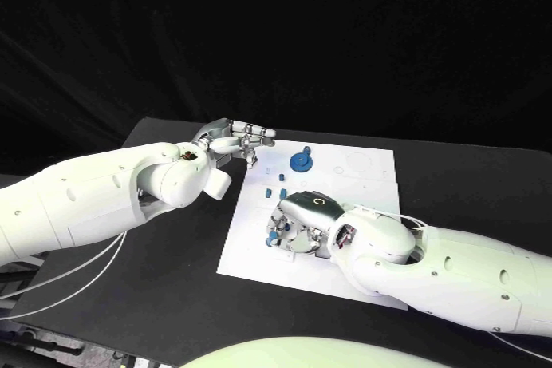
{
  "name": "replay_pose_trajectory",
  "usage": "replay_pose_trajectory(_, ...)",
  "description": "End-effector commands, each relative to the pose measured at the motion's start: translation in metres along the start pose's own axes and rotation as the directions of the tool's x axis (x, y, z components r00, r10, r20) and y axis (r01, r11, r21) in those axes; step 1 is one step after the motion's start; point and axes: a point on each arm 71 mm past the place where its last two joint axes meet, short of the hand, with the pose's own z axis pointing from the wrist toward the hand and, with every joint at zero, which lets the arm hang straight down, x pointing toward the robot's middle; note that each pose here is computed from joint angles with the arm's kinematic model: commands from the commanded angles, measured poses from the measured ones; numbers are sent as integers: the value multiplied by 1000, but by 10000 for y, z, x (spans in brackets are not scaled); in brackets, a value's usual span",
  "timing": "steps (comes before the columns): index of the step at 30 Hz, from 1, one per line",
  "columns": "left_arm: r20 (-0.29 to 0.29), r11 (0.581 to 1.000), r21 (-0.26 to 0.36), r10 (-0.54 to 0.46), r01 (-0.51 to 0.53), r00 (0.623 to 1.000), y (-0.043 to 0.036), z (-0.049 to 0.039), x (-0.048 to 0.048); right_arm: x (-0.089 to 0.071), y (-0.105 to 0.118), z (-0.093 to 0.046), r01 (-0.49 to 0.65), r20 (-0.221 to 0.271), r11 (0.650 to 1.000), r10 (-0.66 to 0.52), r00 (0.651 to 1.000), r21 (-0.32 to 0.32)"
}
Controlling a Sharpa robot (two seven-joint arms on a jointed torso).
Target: Assemble the parts on the task board
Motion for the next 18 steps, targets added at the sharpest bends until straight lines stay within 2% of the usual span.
replay_pose_trajectory(1,-21,1000,5,-6,6,1000,-9,5,33,47,-3,1,44,-32,999,-44,999,11)
replay_pose_trajectory(11,-22,1000,3,-6,6,1000,-8,5,33,42,33,1,79,-7,997,-79,997,11)
replay_pose_trajectory(18,-22,1000,3,-6,6,1000,-7,5,33,58,72,11,78,-20,997,-78,997,3)
